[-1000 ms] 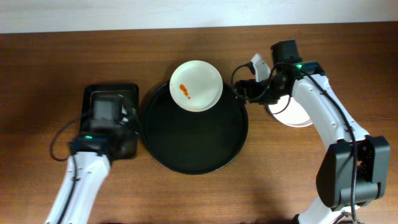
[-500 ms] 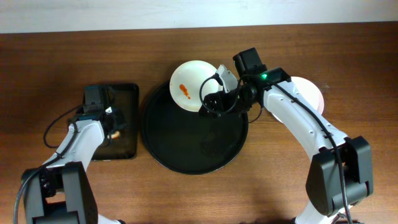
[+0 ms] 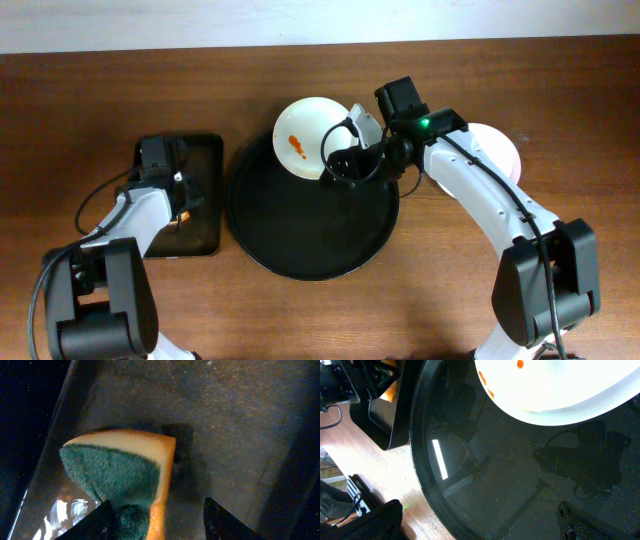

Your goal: Clean dirty plates on tray and stack at the side

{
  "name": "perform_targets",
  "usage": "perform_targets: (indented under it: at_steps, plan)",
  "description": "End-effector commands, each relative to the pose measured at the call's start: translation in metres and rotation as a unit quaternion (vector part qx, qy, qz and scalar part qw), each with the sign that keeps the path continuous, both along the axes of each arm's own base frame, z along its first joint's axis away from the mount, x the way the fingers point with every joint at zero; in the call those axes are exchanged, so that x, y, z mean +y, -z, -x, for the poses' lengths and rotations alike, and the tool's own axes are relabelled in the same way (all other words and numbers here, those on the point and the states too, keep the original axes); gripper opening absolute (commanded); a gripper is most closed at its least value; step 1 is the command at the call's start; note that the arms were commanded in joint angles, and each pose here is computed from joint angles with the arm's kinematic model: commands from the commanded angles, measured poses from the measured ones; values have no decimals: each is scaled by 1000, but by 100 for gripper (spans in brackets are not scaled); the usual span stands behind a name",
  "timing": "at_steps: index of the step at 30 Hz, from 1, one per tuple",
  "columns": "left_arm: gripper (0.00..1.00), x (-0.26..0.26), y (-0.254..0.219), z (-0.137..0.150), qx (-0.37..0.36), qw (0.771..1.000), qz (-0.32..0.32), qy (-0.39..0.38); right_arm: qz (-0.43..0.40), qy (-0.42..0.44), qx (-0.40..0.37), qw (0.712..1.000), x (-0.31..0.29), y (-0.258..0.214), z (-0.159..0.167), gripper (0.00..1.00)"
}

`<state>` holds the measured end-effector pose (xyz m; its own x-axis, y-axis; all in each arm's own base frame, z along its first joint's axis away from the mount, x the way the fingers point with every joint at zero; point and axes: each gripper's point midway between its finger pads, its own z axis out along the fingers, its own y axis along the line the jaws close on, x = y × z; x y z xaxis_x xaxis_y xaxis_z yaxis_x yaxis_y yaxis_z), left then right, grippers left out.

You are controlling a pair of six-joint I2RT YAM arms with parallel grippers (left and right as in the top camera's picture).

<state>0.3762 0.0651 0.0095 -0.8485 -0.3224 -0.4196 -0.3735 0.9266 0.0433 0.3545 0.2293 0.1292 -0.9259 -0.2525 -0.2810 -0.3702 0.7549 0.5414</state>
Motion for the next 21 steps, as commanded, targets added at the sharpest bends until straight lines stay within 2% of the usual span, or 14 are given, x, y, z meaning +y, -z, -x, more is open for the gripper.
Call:
perform_targets:
  at_steps: [1,2,5,7,10,15,19,21]
  plan:
    - [55,0,8,-4,4,1000,12,-7,1,0,-12,1000,1,-6,-4,99]
    - [47,1,-15,-17,-19,1000,11,-6,1,0,-12,1000,1,-6,-4,99]
    - [48,2,-87,-37,-83,997,7,-4,1,0,-12,1000,1,-6,-4,99]
    - [48,2,-102,-36,-98,995,6,-4,1,0,-12,1000,1,-6,-4,99]
    - [41,3,-70,-19,-46,999,3,-11,1,0,-12,1000,1,-6,-4,99]
    - [38,5,15,9,68,997,9,-35,1,0,-11,1000,1,-6,-4,99]
    - [37,5,18,1,57,998,9,-37,1,0,-12,1000,1,-6,-4,99]
    - [33,6,-16,-11,25,999,8,-36,1,0,-12,1000,1,-6,-4,99]
